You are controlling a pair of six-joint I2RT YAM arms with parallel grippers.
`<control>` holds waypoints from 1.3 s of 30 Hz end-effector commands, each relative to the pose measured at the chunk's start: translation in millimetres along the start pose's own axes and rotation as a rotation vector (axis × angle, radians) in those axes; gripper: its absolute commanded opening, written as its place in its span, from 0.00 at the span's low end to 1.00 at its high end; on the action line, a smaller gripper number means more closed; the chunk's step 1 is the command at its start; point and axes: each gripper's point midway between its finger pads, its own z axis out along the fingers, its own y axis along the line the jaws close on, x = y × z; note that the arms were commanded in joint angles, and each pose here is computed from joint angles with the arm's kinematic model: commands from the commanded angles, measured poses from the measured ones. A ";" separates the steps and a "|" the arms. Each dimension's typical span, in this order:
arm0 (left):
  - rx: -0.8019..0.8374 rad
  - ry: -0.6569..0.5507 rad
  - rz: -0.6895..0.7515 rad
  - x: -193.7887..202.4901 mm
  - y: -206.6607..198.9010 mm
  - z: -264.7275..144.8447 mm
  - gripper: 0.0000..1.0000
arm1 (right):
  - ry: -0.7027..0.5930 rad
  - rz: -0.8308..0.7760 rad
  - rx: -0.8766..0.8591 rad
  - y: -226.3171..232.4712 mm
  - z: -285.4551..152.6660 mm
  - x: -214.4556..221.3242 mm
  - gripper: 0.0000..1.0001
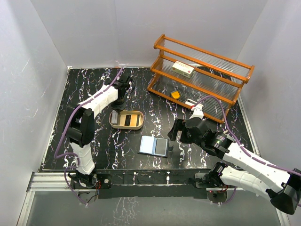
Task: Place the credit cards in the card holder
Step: Pick up the credit card from the storage box.
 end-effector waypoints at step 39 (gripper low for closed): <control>1.008 -0.126 -0.074 46.7 -99.8 -182.0 0.00 | -0.021 0.081 -0.500 109.5 -13.4 -25.6 0.81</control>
